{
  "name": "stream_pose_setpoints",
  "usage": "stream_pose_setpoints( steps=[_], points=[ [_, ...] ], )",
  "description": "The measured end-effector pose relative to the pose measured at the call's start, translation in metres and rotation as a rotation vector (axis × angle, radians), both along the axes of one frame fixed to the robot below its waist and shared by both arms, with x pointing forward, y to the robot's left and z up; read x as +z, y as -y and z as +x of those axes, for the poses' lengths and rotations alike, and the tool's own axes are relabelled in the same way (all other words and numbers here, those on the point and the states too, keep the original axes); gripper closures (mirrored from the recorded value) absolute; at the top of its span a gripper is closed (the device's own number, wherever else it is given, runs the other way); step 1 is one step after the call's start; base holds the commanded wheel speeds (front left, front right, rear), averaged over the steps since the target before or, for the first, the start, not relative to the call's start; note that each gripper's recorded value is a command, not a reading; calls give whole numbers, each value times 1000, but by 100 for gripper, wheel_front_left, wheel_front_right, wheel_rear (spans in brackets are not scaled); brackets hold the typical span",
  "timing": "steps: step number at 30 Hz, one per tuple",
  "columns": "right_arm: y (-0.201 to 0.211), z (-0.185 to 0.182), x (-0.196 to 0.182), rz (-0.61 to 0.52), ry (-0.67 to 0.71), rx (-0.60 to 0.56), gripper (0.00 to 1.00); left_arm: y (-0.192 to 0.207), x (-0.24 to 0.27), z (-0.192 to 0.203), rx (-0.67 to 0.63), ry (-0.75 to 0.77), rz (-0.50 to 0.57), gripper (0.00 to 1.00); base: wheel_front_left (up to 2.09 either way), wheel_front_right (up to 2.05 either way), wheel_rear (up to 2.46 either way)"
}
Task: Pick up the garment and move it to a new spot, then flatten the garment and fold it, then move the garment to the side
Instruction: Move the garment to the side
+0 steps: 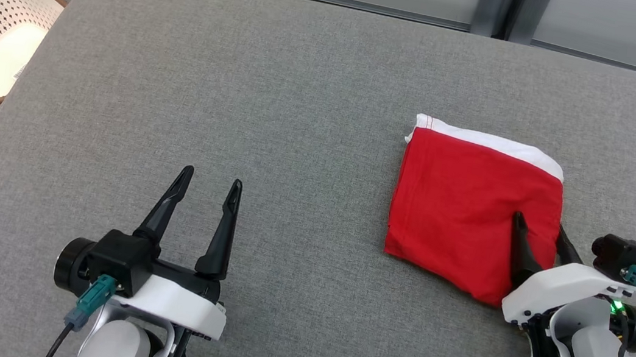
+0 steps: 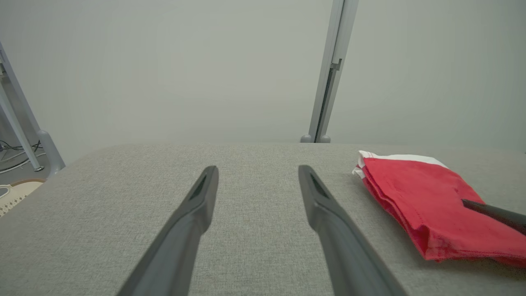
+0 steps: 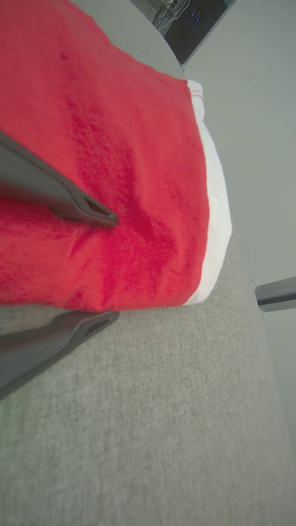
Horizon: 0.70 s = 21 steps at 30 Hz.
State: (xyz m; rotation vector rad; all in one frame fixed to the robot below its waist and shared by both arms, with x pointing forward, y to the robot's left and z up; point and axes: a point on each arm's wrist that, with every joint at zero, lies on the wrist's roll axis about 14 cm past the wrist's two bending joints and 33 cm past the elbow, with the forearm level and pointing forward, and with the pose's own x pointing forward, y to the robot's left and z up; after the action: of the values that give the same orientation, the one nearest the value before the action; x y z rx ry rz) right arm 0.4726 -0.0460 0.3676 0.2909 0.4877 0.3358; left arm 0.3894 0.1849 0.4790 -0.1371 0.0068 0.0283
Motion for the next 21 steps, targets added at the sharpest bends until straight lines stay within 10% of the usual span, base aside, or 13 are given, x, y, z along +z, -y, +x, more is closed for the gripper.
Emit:
stream_pose_setpoints(
  steps=[2, 21],
  points=[
    [-2, 2, 2, 0, 6, 7, 100, 0, 0, 0, 2, 0, 1, 0, 0, 0, 0],
    [108, 1, 60, -544, 363, 131, 100, 103, 42, 29, -318, 153, -21, 0, 0, 0, 0]
  ],
)
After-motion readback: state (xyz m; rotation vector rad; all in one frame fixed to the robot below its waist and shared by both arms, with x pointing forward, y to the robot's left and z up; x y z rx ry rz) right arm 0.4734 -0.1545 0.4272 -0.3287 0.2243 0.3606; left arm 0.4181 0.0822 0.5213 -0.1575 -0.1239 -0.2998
